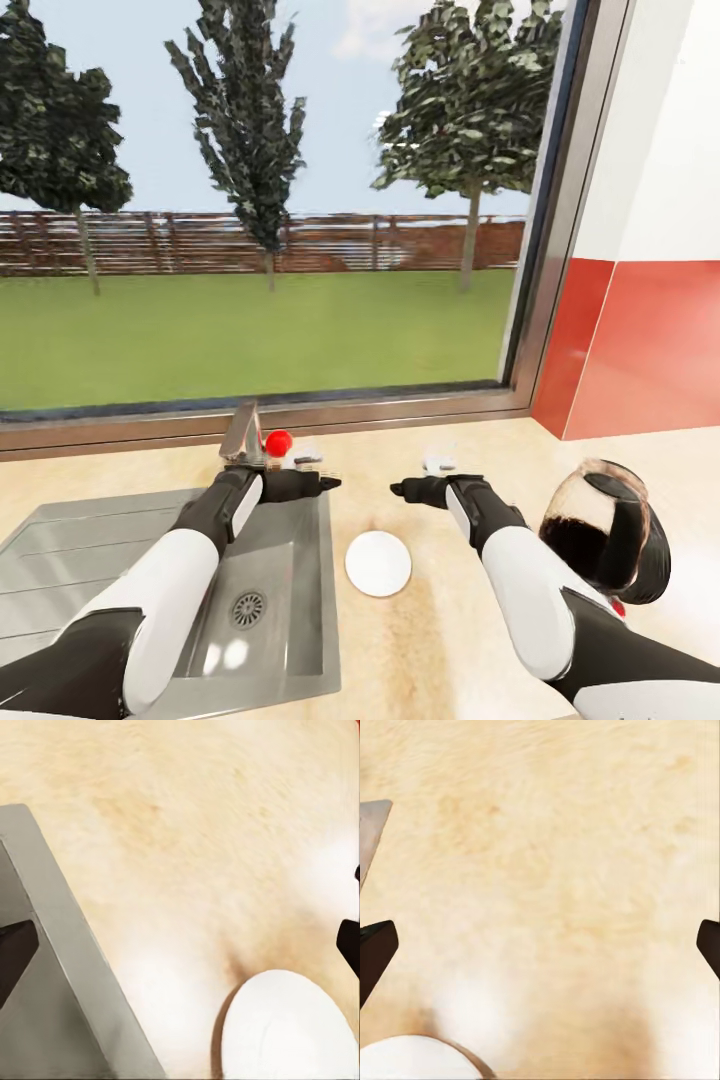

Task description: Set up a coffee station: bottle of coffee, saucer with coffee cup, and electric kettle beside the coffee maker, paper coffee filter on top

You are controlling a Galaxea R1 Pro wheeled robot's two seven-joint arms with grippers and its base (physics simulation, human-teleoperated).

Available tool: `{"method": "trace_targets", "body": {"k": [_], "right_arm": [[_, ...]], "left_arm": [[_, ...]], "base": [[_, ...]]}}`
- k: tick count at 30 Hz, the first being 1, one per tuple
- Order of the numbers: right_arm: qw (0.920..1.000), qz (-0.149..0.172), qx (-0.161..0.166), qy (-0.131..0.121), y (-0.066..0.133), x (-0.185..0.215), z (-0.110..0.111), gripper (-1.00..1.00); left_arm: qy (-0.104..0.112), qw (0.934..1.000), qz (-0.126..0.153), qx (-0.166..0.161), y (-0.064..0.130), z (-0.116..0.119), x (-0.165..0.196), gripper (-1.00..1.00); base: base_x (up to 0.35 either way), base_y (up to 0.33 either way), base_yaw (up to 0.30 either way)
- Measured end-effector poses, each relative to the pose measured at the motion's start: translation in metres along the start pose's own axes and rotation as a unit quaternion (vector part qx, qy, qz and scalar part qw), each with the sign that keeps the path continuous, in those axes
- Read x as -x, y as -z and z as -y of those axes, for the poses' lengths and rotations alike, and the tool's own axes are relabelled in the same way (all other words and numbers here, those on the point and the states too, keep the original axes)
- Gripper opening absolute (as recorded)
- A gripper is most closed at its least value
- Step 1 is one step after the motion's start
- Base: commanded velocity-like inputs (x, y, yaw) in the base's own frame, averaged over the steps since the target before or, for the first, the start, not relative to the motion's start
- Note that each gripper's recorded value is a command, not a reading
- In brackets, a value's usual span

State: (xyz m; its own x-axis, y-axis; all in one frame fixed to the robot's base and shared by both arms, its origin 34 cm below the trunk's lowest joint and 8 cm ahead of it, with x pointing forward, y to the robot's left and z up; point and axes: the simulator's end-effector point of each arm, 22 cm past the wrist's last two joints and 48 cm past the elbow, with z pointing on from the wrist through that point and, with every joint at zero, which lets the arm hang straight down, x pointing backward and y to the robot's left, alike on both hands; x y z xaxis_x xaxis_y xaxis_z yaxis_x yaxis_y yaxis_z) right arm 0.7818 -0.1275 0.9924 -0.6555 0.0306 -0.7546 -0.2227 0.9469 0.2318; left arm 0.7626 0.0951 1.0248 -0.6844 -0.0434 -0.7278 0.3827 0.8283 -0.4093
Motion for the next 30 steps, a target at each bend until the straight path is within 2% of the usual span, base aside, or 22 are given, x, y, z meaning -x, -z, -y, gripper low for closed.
{"method": "trace_targets", "body": {"k": [3, 11, 19, 24, 30], "right_arm": [[0.9999, 0.010, 0.013, 0.002, 0.000, 0.007, -0.008, 1.00], [0.9992, 0.037, 0.009, -0.010, 0.005, 0.028, -0.004, 1.00], [0.9984, 0.047, 0.017, -0.028, 0.009, 0.035, -0.008, 1.00], [0.9977, 0.052, 0.022, -0.037, 0.011, 0.039, -0.011, 1.00], [0.9980, 0.043, 0.023, -0.040, 0.012, 0.036, -0.012, 1.00]], "left_arm": [[-0.006, 0.9998, -0.009, 0.014, -0.003, -0.009, -0.014, 1.00], [-0.043, 0.9981, -0.013, 0.043, -0.005, -0.021, -0.033, 1.00], [-0.047, 0.9974, -0.034, 0.042, -0.008, -0.020, -0.063, 1.00], [-0.047, 0.9976, -0.025, 0.043, -0.004, -0.021, -0.055, 1.00], [-0.052, 0.9976, -0.012, 0.045, 0.001, -0.019, -0.043, 1.00]], "base": [[0.000, 0.000, 0.000], [0.000, 0.000, -0.025], [0.000, 0.000, -0.218], [-0.023, 0.010, -0.259], [-0.184, 0.116, -0.262]]}}
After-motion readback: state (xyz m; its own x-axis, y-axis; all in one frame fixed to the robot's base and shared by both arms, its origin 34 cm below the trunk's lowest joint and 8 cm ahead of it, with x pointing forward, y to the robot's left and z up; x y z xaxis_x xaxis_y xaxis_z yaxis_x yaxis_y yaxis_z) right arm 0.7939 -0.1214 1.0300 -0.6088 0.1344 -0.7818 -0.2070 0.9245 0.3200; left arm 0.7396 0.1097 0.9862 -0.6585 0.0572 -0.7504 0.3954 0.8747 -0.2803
